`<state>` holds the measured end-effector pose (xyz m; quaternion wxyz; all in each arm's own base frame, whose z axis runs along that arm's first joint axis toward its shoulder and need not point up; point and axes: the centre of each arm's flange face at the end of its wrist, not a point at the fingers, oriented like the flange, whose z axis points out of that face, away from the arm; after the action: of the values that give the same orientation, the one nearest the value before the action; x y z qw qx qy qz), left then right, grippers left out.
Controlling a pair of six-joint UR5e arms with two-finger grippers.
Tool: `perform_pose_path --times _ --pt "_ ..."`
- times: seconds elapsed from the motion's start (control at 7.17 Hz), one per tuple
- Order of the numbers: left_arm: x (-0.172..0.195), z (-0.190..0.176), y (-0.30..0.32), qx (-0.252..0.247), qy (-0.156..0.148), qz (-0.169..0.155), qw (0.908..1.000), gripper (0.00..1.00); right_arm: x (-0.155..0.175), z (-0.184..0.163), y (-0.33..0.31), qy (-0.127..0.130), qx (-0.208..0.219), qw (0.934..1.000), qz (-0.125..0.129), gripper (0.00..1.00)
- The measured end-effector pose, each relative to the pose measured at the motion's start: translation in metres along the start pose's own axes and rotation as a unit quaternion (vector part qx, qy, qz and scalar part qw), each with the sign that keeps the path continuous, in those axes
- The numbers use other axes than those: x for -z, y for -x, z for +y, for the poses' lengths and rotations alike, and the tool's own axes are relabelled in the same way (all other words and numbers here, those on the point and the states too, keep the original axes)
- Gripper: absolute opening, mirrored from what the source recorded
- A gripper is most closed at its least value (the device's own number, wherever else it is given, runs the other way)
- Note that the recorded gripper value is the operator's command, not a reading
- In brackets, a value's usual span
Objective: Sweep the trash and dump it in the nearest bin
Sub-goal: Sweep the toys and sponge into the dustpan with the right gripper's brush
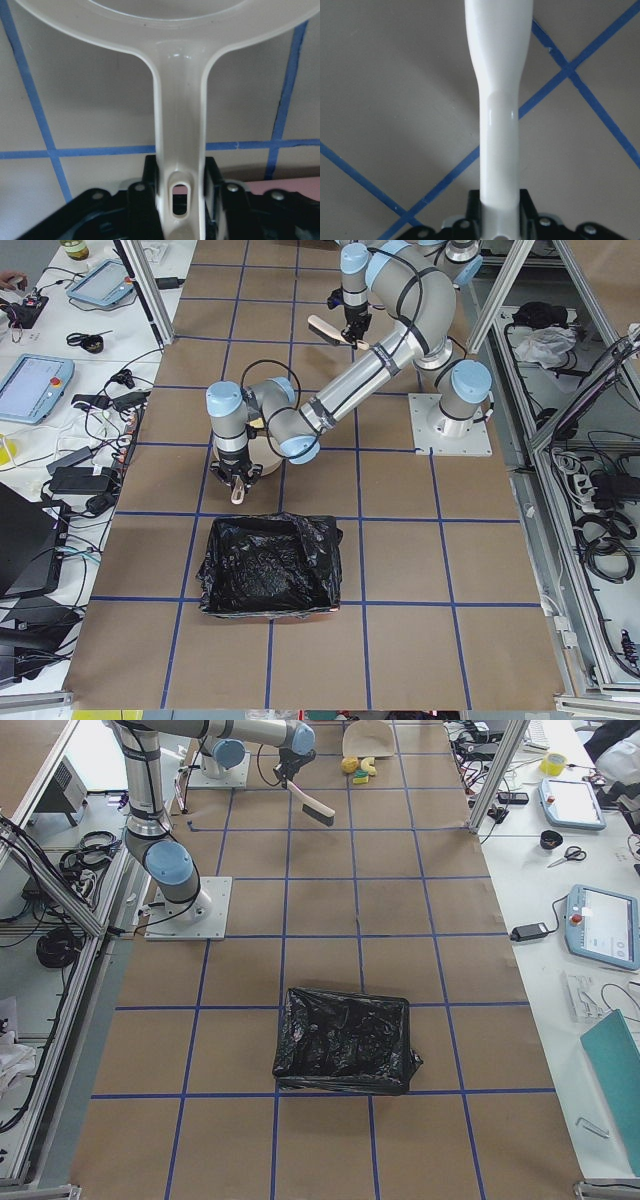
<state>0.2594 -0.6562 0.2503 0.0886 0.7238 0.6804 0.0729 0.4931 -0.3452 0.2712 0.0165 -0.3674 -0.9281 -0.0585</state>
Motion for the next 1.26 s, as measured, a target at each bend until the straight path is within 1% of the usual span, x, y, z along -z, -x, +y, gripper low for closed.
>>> perform_pose_path --times 0.14,0.28,0.56,0.84,0.98,1.26 --pt "-0.006 -0.006 0.002 -0.004 -0.003 0.005 1.0 0.0 -0.003 -0.006 0.024 0.0 -0.01 0.9999 -0.003 0.0" --pt "-0.011 -0.008 0.002 -0.005 0.0 0.015 0.9999 0.0 -0.008 -0.01 0.054 0.001 -0.019 0.9998 -0.003 0.0" --pt "-0.015 -0.007 -0.001 -0.007 0.015 0.035 0.9993 0.0 -0.004 -0.012 0.097 0.013 -0.029 0.9995 -0.003 0.0" --pt "-0.014 -0.007 -0.001 -0.009 0.027 0.043 0.9987 0.0 0.002 -0.01 0.114 0.027 -0.023 0.9993 -0.01 0.0" --pt "-0.01 -0.01 0.0 -0.012 0.04 0.048 0.998 0.0 0.003 -0.006 0.12 0.038 -0.015 0.999 -0.015 0.0" --pt "-0.002 -0.026 0.006 -0.021 0.063 0.056 0.9962 0.0 0.001 0.007 0.139 0.046 0.006 0.9986 -0.024 0.0"
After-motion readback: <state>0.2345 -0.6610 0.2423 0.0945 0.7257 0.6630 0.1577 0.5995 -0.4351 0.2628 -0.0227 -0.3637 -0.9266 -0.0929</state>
